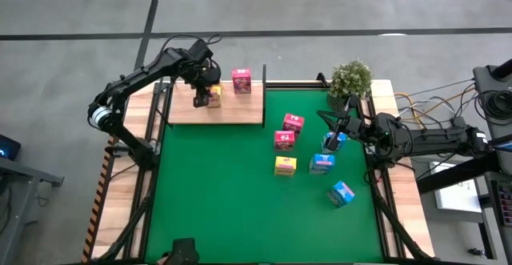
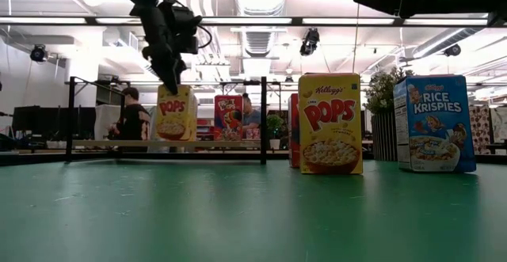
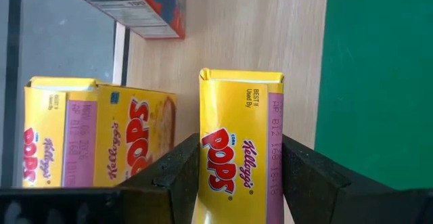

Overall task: Stack cereal on shelf
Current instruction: Put the bottom yellow cereal box aligned with the yellow cereal box on the shelf

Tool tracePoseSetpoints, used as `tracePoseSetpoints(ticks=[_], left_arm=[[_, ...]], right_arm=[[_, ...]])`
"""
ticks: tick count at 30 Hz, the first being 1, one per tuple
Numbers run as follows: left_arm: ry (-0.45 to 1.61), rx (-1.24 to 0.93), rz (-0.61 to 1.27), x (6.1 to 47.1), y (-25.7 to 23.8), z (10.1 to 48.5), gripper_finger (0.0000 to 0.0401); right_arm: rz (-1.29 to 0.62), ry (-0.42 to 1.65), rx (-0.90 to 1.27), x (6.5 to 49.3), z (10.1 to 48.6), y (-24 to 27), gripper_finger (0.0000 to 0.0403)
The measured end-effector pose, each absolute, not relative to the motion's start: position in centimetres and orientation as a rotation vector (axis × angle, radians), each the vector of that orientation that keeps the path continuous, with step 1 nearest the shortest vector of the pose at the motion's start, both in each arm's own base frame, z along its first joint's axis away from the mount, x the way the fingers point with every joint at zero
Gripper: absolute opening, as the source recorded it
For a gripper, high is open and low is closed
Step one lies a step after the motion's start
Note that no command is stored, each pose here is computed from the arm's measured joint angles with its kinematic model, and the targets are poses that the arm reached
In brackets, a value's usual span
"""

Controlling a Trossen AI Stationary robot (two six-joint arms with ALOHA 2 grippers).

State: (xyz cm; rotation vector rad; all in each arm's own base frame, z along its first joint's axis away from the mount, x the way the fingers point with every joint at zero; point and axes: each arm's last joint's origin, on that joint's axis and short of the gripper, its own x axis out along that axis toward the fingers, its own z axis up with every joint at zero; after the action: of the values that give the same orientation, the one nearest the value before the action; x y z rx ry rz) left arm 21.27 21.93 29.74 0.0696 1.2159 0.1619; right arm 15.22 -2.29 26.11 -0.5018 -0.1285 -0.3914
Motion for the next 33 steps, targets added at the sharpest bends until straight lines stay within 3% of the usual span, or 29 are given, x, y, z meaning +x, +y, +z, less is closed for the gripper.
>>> tracePoseSetpoints(ticks=[24,33], left_arm=[[1.222,0.075,0.178,21.3,22.0,29.8,0.019],[1.231,0.042,0.224,21.0,21.3,33.7,0.019]], right_arm=[[-0.391,-0.128,-0.502,15.2,26.1,-2.3,0.0009],[-0.392,-0.128,-0.504,15.2,26.1,-2.3,0.0009]])
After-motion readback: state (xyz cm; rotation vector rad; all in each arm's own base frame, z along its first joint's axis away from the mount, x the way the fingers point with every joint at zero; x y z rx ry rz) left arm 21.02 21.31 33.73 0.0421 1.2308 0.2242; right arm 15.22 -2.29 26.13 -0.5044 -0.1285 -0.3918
